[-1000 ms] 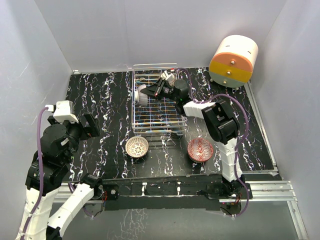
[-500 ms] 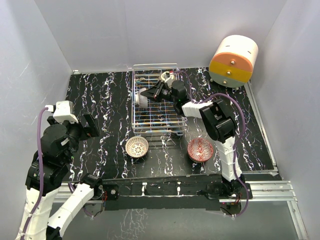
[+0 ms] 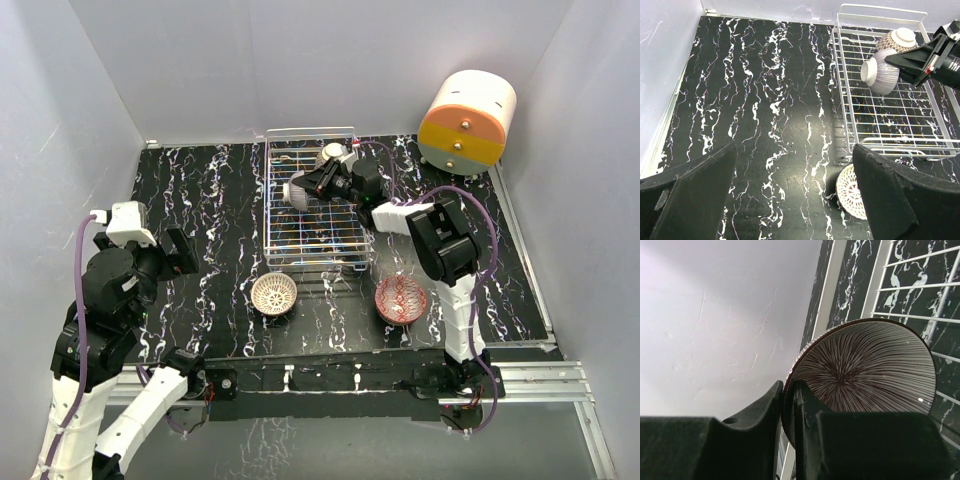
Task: Load the bowls into the dish rack
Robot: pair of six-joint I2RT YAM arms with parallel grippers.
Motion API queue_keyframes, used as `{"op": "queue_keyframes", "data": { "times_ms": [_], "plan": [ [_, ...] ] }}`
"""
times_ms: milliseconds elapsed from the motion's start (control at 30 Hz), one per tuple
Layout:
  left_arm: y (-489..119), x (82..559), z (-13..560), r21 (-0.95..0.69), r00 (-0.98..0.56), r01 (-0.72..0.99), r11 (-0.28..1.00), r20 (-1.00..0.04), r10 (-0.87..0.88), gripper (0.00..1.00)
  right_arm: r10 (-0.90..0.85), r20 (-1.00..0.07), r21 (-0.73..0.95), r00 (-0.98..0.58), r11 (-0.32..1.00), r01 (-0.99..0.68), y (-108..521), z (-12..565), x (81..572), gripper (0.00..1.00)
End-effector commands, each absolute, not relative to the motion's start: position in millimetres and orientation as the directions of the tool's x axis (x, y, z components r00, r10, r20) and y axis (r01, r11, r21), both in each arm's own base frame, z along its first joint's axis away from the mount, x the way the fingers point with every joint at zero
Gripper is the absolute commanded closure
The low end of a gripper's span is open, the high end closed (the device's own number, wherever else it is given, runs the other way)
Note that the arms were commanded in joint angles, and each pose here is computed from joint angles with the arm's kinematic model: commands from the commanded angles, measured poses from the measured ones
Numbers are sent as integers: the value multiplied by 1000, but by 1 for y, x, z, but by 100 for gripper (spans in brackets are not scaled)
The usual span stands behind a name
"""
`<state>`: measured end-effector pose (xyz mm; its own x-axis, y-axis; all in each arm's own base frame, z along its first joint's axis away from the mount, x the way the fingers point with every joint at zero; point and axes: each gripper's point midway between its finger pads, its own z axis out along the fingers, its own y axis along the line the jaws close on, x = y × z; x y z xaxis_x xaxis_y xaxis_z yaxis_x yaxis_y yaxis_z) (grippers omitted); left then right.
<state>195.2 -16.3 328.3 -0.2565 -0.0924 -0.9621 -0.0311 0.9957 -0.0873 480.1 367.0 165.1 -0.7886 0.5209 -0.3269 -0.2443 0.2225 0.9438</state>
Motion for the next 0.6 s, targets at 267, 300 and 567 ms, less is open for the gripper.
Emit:
{"op": "queue_keyframes", "data": {
  "times_ms": [267, 300, 567],
  "plan": [
    [-14, 193, 337, -83, -239, -32, 996, -967, -88, 3, 545, -270, 961, -793, 208, -185, 347, 145, 478, 92],
    [-15, 194, 337, -82, -242, -32, 996, -966, -87, 3, 541, -267, 963, -797, 174, -204, 349, 152, 476, 92],
    [-16, 195, 338, -89, -243, -34, 995, -965, -94, 3, 496, -252, 957, -831, 1, -289, 369, 206, 462, 92]
  ]
}}
